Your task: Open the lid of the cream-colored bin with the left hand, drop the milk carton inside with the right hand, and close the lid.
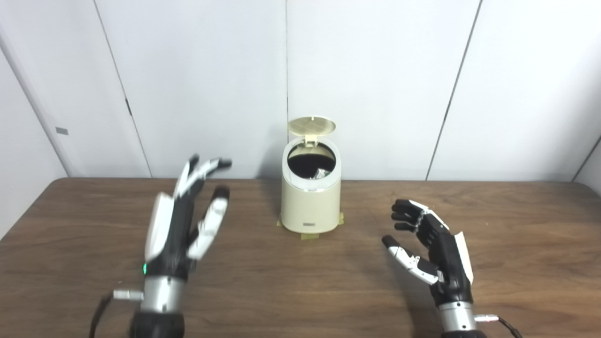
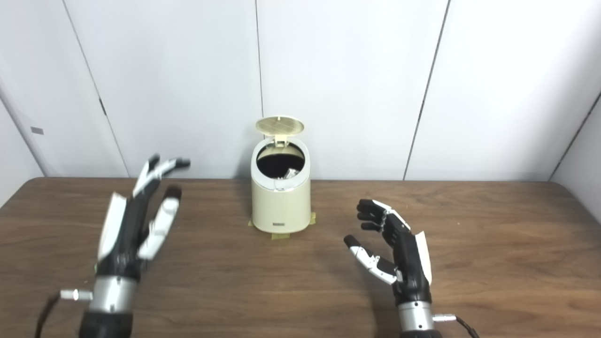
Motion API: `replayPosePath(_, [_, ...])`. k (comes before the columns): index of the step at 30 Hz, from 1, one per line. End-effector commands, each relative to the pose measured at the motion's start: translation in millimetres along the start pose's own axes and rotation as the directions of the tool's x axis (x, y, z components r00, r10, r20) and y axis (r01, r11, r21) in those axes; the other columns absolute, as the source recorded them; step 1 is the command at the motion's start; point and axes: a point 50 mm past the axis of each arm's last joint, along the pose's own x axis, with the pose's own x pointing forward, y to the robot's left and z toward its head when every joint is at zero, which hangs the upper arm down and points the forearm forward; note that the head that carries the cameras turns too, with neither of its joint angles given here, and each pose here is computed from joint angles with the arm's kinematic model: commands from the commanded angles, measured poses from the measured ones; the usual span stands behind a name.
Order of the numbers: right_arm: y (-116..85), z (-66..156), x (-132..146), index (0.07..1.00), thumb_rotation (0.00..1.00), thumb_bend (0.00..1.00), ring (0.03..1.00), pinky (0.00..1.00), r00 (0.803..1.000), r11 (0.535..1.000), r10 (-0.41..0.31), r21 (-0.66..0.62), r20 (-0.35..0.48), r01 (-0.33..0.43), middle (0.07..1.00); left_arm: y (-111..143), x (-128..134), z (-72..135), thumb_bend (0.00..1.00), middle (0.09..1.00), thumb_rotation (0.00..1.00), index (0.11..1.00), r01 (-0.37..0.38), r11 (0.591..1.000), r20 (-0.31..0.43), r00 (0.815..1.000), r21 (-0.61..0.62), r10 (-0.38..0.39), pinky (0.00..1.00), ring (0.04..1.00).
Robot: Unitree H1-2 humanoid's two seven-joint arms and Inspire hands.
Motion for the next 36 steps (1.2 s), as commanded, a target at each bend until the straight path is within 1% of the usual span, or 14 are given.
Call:
replayPosePath(1, [1.7,-14.9,-22.7,0.725,0.14,0.26,0.712,0.65,0.997,0.999,-0.014,0.043,-0.078,0.018,0.727,7.4,26.1,28.8,0.70,0.915,0.97,0.854,0.013,0.999,0.075,0.997,0.049,-0.017,1.00,1.000])
replayPosePath(3, [1.9,-14.8,-22.7,0.724,0.15,0.27,0.710,0.65,0.995,0.996,-0.027,0.078,-0.101,0.035,0.725,9.5,42.6,42.6,0.76,0.921,0.97,0.874,0.029,0.996,0.084,0.996,0.087,-0.036,1.00,1.000])
replayPosePath(7, [0.4,-14.9,-21.6,0.728,0.16,0.28,0.714,0.65,0.990,0.990,-0.036,0.128,-0.137,0.054,0.728,1.0,71.9,57.6,0.76,0.923,0.97,0.890,0.042,0.989,0.107,0.993,0.143,-0.058,1.00,1.000])
replayPosePath(10, [-0.8,-14.6,-21.4,0.727,0.14,0.28,0.724,0.67,0.989,0.988,-0.036,0.145,-0.141,0.057,0.731,-8.7,92.7,64.4,0.76,0.946,0.96,0.897,0.068,0.980,0.111,0.990,0.187,-0.089,1.00,1.000])
replayPosePath(12, [-1.4,-14.3,-21.6,0.728,0.14,0.28,0.719,0.66,0.990,0.989,-0.036,0.136,-0.138,0.055,0.729,-13.8,102.9,68.5,0.81,0.949,0.99,0.914,0.086,0.969,0.106,0.988,0.233,-0.114,1.00,1.000])
replayPosePath(13, [-1.8,-14.4,-21.5,0.728,0.13,0.27,0.718,0.66,0.990,0.989,-0.036,0.136,-0.136,0.055,0.729,-18.1,111.2,71.7,0.81,0.949,1.00,0.916,0.106,0.956,0.102,0.985,0.273,-0.138,1.00,1.000])
replayPosePath(15, [-2.5,-14.9,-21.4,0.725,0.15,0.28,0.718,0.65,0.990,0.989,-0.038,0.136,-0.139,0.057,0.728,-25.1,124.4,76.2,0.89,0.940,1.00,0.919,0.132,0.932,0.097,0.980,0.338,-0.174,1.00,1.000])
replayPosePath(16, [-3.0,-15.2,-21.4,0.725,0.16,0.28,0.718,0.65,0.990,0.991,-0.039,0.124,-0.134,0.055,0.728,-29.3,133.1,78.7,0.90,0.938,1.00,0.919,0.158,0.915,0.081,0.976,0.372,-0.201,1.00,1.000])
replayPosePath(20, [-3.2,-16.1,-22.0,0.716,0.15,0.27,0.708,0.65,0.991,0.993,-0.037,0.105,-0.127,0.051,0.721,-41.6,160.8,84.1,0.95,0.953,1.00,0.934,0.231,0.873,0.022,0.964,0.430,-0.266,1.00,1.000])
replayPosePath(22, [-2.8,-16.4,-22.4,0.718,0.13,0.26,0.714,0.65,0.991,0.992,-0.037,0.115,-0.128,0.052,0.725,-46.3,171.5,85.5,0.95,0.960,1.00,0.939,0.249,0.859,-0.001,0.961,0.448,-0.278,1.00,1.000])
replayPosePath(24, [-1.9,-15.6,-23.1,0.717,0.11,0.26,0.714,0.66,0.991,0.992,-0.037,0.118,-0.129,0.053,0.724,-50.2,179.9,86.6,0.93,0.958,1.00,0.937,0.259,0.849,-0.015,0.959,0.460,-0.284,1.00,1.000])
replayPosePath(27, [0.0,-14.8,-23.5,0.711,0.10,0.27,0.701,0.64,0.993,0.992,-0.048,0.114,-0.106,0.060,0.714,-54.6,192.6,88.5,0.92,0.955,0.99,0.935,0.272,0.836,-0.037,0.956,0.476,-0.290,1.00,1.000])
replayPosePath(31, [2.7,-14.3,-24.4,0.706,0.17,0.27,0.691,0.63,0.994,0.991,-0.050,0.118,-0.096,0.062,0.708,-58.1,212.2,88.4,0.93,0.937,0.97,0.911,0.260,0.821,-0.056,0.961,0.508,-0.270,1.00,1.000])
replayPosePath(36, [5.9,-13.5,-25.1,0.719,0.19,0.28,0.710,0.65,0.994,0.991,-0.043,0.120,-0.105,0.055,0.720,-60.4,227.6,92.0,0.93,0.921,0.98,0.895,0.245,0.803,-0.050,0.964,0.544,-0.261,1.00,1.000])
